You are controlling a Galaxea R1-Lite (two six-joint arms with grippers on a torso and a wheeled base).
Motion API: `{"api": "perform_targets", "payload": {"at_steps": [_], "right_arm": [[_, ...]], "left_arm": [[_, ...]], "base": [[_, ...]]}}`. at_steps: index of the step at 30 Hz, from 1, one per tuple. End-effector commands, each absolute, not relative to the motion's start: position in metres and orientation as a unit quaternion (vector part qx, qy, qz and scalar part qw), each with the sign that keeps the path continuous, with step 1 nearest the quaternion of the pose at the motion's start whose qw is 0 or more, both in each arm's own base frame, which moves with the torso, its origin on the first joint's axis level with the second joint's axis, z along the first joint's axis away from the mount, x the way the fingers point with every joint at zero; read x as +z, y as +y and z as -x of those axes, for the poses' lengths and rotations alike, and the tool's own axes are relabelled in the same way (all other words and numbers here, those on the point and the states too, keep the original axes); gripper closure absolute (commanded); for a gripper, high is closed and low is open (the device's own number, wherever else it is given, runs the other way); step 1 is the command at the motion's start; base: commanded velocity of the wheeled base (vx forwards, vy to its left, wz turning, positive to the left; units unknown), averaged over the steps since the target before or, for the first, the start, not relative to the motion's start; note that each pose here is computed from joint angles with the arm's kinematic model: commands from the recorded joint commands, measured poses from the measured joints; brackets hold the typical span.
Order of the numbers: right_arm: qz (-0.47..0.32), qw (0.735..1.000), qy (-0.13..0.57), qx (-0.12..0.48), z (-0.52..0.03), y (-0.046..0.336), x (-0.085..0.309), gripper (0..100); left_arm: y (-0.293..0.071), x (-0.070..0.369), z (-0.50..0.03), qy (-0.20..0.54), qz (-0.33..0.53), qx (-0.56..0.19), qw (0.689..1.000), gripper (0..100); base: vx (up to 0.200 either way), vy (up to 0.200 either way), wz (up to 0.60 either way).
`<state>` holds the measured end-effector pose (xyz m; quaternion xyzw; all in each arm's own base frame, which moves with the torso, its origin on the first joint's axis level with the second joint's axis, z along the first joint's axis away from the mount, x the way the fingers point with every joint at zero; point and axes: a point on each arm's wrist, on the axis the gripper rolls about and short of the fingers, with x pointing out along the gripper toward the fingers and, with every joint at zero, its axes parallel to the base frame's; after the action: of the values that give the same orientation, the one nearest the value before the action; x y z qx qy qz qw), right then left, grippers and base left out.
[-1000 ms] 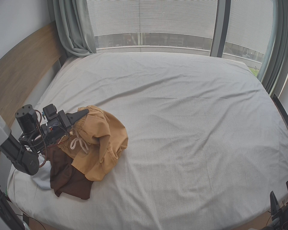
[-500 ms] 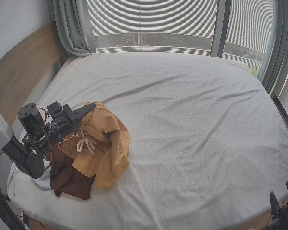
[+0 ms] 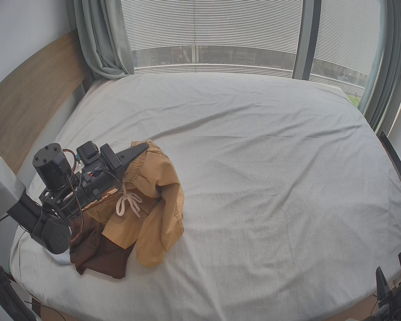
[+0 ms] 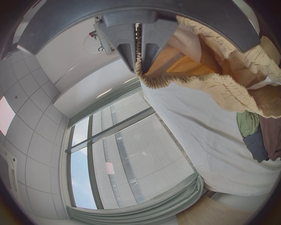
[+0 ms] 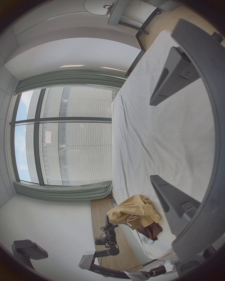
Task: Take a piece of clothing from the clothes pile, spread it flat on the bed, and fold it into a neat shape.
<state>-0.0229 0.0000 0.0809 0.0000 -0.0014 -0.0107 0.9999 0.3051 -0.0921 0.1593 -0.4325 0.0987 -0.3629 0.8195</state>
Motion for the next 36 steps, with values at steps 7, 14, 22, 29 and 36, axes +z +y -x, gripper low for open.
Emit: {"api": "perform_targets", "payload": {"at_steps": [7, 14, 22, 29, 36], "right_arm": [[0.000, 1.000, -0.001, -0.011, 0.023, 0.000, 0.076, 0], [0.001, 1.000, -0.001, -0.011, 0.023, 0.000, 0.076, 0], [0.001, 1.000, -0.001, -0.010, 0.023, 0.000, 0.076, 0], [0.001, 1.000, -0.001, -0.010, 0.023, 0.000, 0.076, 0], [0.001, 1.000, -0.001, -0.010, 0.023, 0.000, 0.076, 0]], "left_arm": [[-0.112, 0.163, -0.297, 0.108, 0.428, -0.392, 0.807, 100], [-0.125, 0.167, -0.293, 0.108, 0.429, -0.406, 0.799, 100], [-0.135, 0.183, -0.290, 0.096, 0.442, -0.422, 0.786, 100], [-0.151, 0.216, -0.272, 0.099, 0.467, -0.438, 0.761, 100], [-0.173, 0.230, -0.262, 0.097, 0.476, -0.451, 0.749, 100]], "base": [[0.000, 0.000, 0.00], [0.000, 0.000, 0.00], [0.000, 0.000, 0.00], [0.000, 0.000, 0.00], [0.000, 0.000, 0.00]]}}
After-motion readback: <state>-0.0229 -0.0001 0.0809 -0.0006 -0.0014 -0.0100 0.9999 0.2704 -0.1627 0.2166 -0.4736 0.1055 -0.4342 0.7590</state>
